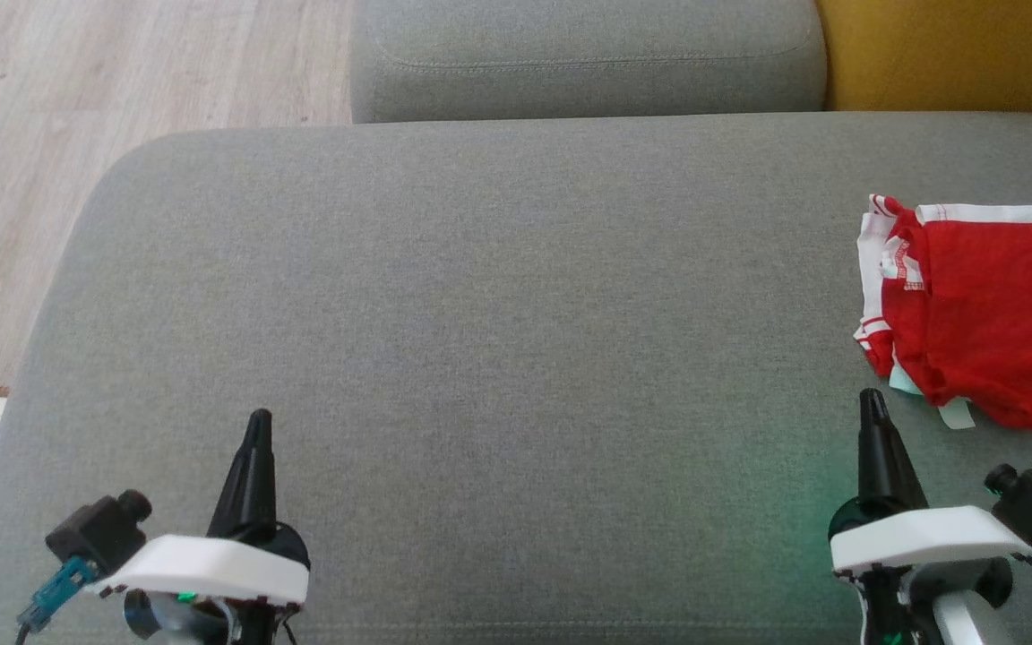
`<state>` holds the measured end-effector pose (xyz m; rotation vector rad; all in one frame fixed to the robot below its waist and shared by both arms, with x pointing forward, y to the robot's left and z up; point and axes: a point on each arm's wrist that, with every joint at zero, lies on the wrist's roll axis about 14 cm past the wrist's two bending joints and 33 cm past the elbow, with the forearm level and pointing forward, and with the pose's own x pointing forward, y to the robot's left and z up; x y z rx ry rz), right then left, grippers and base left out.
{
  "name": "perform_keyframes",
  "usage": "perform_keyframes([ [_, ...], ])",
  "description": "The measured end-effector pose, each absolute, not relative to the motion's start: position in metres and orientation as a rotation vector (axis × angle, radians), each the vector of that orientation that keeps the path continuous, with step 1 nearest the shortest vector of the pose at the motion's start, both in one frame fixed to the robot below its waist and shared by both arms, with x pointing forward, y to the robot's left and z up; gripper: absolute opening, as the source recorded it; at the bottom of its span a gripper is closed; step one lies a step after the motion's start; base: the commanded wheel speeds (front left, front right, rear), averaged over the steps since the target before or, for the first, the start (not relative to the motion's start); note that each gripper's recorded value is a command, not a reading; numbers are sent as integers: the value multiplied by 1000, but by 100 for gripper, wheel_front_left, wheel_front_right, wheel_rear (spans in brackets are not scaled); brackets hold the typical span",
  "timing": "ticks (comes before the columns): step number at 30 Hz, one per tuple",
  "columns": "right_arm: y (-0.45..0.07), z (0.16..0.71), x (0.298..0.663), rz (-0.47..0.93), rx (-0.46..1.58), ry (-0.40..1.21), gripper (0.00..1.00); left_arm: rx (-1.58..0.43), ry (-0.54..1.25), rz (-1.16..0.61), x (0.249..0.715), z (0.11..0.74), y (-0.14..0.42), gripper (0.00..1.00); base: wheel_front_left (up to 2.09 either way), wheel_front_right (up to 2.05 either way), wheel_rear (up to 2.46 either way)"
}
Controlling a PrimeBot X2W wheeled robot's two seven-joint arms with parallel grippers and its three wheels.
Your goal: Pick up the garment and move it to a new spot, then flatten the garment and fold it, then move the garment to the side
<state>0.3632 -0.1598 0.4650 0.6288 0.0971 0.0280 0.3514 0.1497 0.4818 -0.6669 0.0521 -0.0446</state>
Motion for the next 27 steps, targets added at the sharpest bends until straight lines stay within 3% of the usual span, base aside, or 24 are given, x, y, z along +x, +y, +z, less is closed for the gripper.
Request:
perform_keyframes([
  [27, -175, 466, 368, -39, 908, 104, 0, -930, 92, 1, 359, 477, 161, 0, 0, 0, 0],
])
